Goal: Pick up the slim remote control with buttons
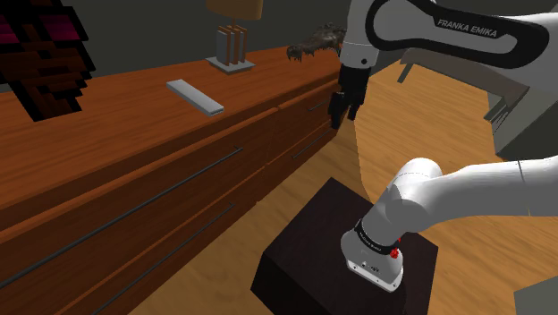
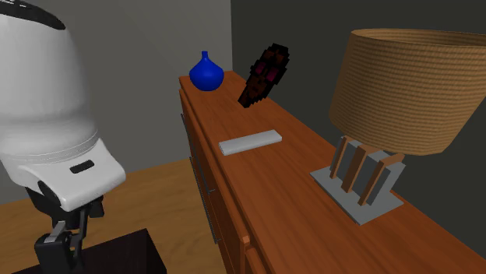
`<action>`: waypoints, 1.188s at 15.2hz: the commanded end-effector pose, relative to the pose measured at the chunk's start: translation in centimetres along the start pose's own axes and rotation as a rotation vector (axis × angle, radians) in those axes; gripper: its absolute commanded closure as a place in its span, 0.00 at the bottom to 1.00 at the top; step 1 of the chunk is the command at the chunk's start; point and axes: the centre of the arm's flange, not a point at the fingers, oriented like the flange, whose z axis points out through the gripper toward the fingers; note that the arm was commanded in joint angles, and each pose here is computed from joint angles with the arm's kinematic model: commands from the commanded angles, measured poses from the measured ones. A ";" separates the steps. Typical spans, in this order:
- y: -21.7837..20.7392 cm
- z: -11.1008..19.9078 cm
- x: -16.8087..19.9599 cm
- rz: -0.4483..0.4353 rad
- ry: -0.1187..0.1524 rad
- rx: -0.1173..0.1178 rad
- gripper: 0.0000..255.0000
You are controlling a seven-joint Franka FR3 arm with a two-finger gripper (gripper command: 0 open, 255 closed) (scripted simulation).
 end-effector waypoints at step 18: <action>-13.1 -2.7 16.5 0.004 0.096 -0.004 0.00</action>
